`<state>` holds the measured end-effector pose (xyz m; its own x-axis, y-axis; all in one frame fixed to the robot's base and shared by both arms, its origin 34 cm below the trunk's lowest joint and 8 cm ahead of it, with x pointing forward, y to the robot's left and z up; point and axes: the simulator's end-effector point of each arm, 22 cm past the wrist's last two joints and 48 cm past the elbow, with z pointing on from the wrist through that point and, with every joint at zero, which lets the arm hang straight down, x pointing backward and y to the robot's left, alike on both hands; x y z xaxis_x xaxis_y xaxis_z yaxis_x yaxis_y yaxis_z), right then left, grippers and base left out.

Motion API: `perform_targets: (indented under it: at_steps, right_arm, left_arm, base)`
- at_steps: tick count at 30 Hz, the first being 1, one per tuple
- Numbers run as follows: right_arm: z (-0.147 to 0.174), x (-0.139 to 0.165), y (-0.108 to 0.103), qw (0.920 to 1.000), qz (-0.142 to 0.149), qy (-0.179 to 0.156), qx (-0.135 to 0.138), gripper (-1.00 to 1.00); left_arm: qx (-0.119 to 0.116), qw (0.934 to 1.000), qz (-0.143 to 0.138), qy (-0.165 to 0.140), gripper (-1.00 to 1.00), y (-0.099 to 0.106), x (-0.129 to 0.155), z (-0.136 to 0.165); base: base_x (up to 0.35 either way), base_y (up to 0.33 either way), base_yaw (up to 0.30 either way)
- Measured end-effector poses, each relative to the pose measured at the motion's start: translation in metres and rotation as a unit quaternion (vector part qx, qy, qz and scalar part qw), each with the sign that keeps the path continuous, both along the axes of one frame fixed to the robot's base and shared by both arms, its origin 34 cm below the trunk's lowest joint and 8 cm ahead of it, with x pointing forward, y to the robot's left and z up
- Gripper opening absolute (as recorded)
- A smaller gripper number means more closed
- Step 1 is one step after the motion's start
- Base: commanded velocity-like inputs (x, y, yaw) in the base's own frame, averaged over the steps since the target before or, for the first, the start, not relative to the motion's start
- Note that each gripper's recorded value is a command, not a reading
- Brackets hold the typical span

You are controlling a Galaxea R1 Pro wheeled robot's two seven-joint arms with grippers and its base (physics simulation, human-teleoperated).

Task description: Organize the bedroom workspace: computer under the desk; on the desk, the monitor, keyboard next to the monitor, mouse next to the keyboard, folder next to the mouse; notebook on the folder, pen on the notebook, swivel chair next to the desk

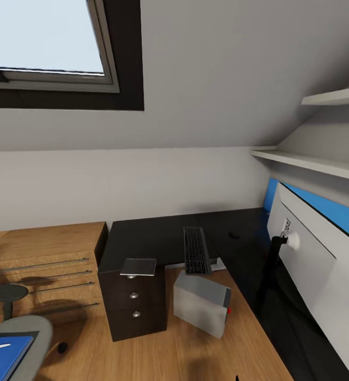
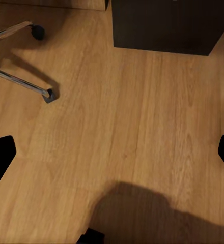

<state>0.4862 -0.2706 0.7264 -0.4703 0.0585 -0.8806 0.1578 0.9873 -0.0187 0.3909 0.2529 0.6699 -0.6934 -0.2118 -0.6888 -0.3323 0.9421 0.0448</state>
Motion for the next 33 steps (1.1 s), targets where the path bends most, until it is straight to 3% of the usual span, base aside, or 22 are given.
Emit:
perform_targets:
  at_steps: [13, 22, 25, 26, 27, 33]
  right_arm:
    - [0.011, -0.004, 0.003, 1.0000, 0.002, 0.000, 0.001, 1.00]
    - [0.029, 0.005, 0.030, 0.9996, 0.006, -0.018, 0.022, 1.00]
    - [0.060, 0.034, 0.037, 0.9975, 0.004, -0.063, 0.031, 1.00]
    - [0.086, 0.060, 0.043, 0.9949, 0.005, -0.093, 0.039, 1.00]
    - [0.094, 0.067, 0.044, 0.9943, 0.005, -0.098, 0.042, 1.00]
    - [0.129, 0.112, 0.061, 0.9956, 0.022, -0.070, 0.058, 1.00]
  left_arm:
    - [0.000, 1.0000, -0.001, 0.003, 1.00, -0.001, -0.006, 0.010]
    - [0.000, 1.0000, -0.001, 0.004, 1.00, -0.001, -0.009, 0.018]
    - [0.000, 1.0000, 0.000, 0.003, 1.00, 0.000, -0.010, 0.020]
    - [0.000, 1.0000, 0.000, 0.003, 1.00, 0.000, -0.011, 0.021]
    - [0.000, 1.0000, 0.000, 0.003, 1.00, 0.000, -0.011, 0.021]
    - [0.000, 1.0000, 0.000, 0.003, 1.00, 0.000, -0.013, 0.026]
  base:
    - [0.000, 0.000, 0.000]
    - [0.000, 0.000, 0.000]
    - [0.000, 0.000, 0.000]
    - [0.000, 0.000, 0.000]
    - [0.000, 0.000, 0.000]
    - [0.000, 0.000, 0.000]
